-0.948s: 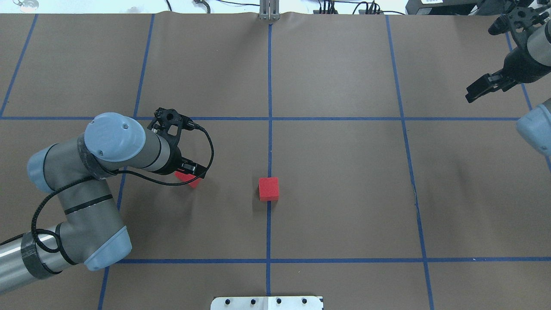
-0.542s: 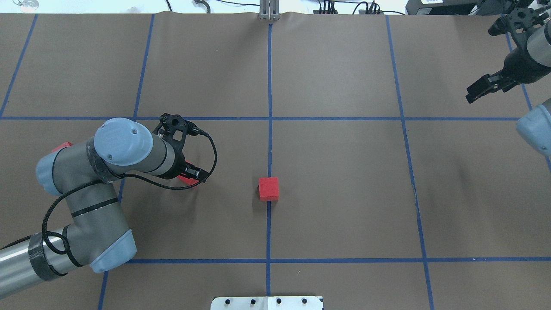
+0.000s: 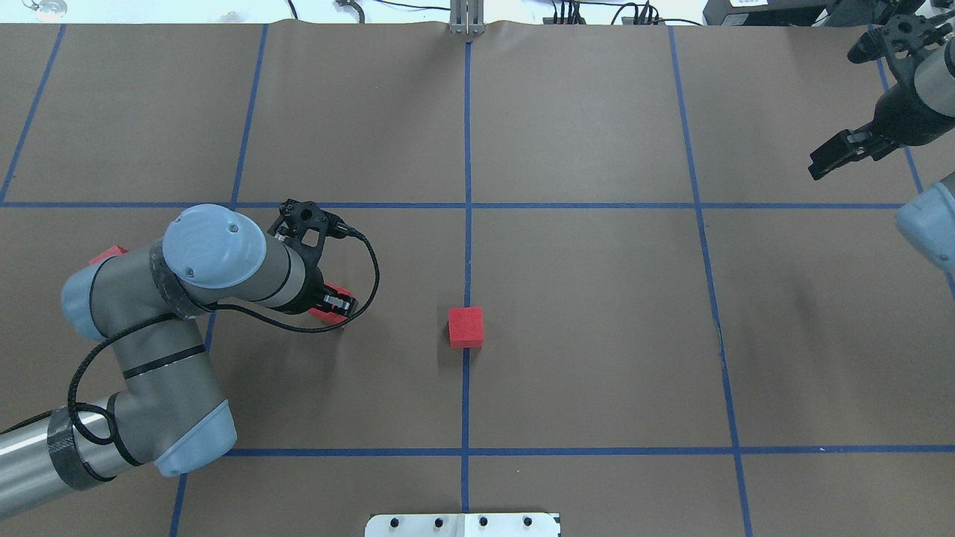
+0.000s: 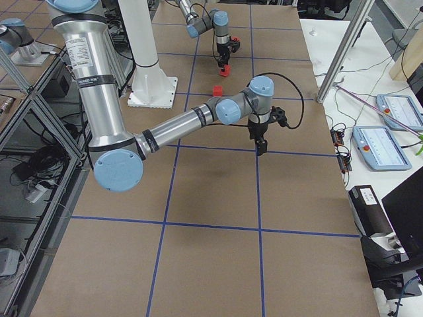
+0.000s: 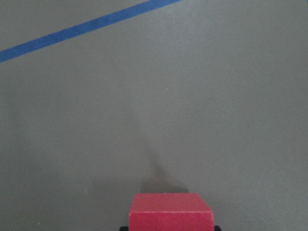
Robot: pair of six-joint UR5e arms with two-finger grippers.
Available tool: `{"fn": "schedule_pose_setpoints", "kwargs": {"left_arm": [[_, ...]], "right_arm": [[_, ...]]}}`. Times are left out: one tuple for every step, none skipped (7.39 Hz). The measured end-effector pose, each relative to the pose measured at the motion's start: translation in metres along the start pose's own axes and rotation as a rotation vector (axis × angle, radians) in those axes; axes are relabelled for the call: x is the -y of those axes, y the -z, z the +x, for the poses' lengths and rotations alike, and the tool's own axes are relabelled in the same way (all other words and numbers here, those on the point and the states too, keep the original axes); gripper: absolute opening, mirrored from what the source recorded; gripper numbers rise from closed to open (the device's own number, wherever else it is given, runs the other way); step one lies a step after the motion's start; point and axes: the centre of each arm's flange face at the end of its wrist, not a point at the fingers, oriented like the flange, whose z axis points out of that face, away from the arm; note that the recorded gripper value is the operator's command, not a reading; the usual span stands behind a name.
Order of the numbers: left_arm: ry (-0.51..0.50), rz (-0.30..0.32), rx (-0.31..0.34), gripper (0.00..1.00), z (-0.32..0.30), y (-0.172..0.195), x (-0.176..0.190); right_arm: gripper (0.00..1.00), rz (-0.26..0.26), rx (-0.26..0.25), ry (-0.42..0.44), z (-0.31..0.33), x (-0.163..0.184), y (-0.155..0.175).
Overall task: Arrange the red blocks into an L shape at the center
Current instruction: 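Lower the left gripper onto the middle red cube and grasp, then carry the red cube with the left gripper beside the center cube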
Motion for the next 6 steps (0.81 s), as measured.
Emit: {"fn": "schedule_pose_setpoints", "kwargs": {"left_arm": [[0.049,-0.016,0.004,0.05,0.008,0.009,0.006],[0.119,-0.024,0.009,0.05,0.027,0.019,0.017],[0.181,-0.03,0.012,0.05,0.052,0.029,0.034],[0.235,-0.036,0.021,0.05,0.077,0.032,0.054],[0.274,-0.043,0.032,0.05,0.102,0.028,0.076],[0.299,-0.048,0.041,0.05,0.122,0.024,0.095]], "right_arm": [[0.99,0.0,0.0,0.0,0.0,0.0,0.0],[0.99,0.0,-0.001,-0.001,0.0,-0.001,0.0],[0.99,0.0,-0.001,-0.001,0.001,-0.001,0.0],[0.99,0.0,-0.002,-0.001,0.001,-0.001,0.0],[0.99,0.0,-0.002,-0.001,0.001,-0.001,0.0],[0.99,-0.001,-0.002,-0.001,0.001,-0.001,0.0]]}}
